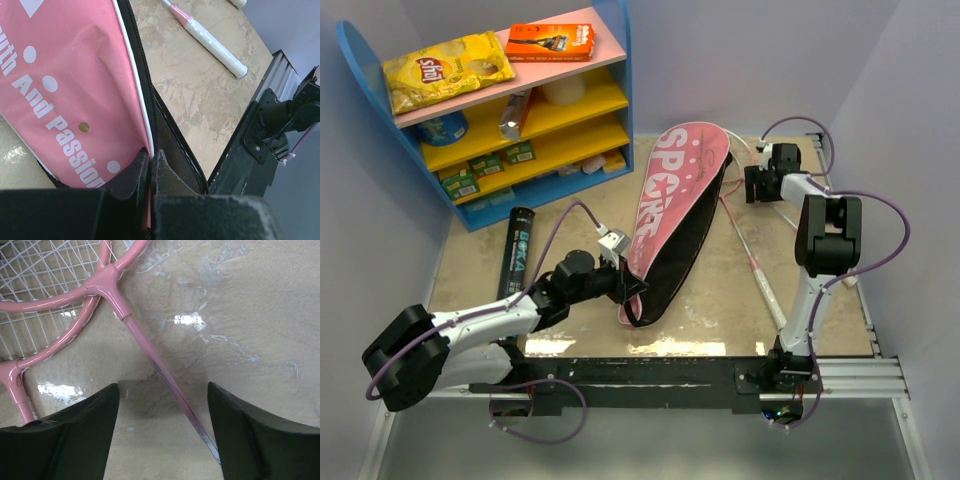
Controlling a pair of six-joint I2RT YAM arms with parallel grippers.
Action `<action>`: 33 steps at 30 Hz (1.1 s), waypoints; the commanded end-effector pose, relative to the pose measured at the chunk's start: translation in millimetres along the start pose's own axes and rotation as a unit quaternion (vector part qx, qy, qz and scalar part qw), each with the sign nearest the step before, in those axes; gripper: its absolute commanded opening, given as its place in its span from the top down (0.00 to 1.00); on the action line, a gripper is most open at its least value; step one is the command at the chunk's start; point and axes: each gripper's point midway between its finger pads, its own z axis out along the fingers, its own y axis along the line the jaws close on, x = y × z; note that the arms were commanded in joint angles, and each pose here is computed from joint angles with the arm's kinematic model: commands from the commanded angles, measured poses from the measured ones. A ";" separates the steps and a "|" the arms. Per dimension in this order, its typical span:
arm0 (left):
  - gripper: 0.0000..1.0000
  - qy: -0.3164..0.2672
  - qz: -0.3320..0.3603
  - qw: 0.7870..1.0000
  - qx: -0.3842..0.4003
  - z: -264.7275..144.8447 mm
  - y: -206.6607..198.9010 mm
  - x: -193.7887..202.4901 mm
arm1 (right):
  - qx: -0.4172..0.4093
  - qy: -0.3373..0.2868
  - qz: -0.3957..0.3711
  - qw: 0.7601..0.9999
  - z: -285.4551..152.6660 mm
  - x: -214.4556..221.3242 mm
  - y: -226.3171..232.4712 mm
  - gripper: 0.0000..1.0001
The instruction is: Pack up the badminton gear
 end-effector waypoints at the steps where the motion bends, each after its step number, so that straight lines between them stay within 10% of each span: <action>1: 1.00 -0.050 0.028 0.998 0.028 -3.8 -13.2 -25.6 | -0.017 0.066 -0.005 0.998 6.1 41.4 6.9 0.33; 33: 1.00 -0.053 0.015 0.998 0.037 -18.3 -19.8 -25.0 | 0.032 0.134 0.046 0.989 -53.2 100.1 12.0 0.87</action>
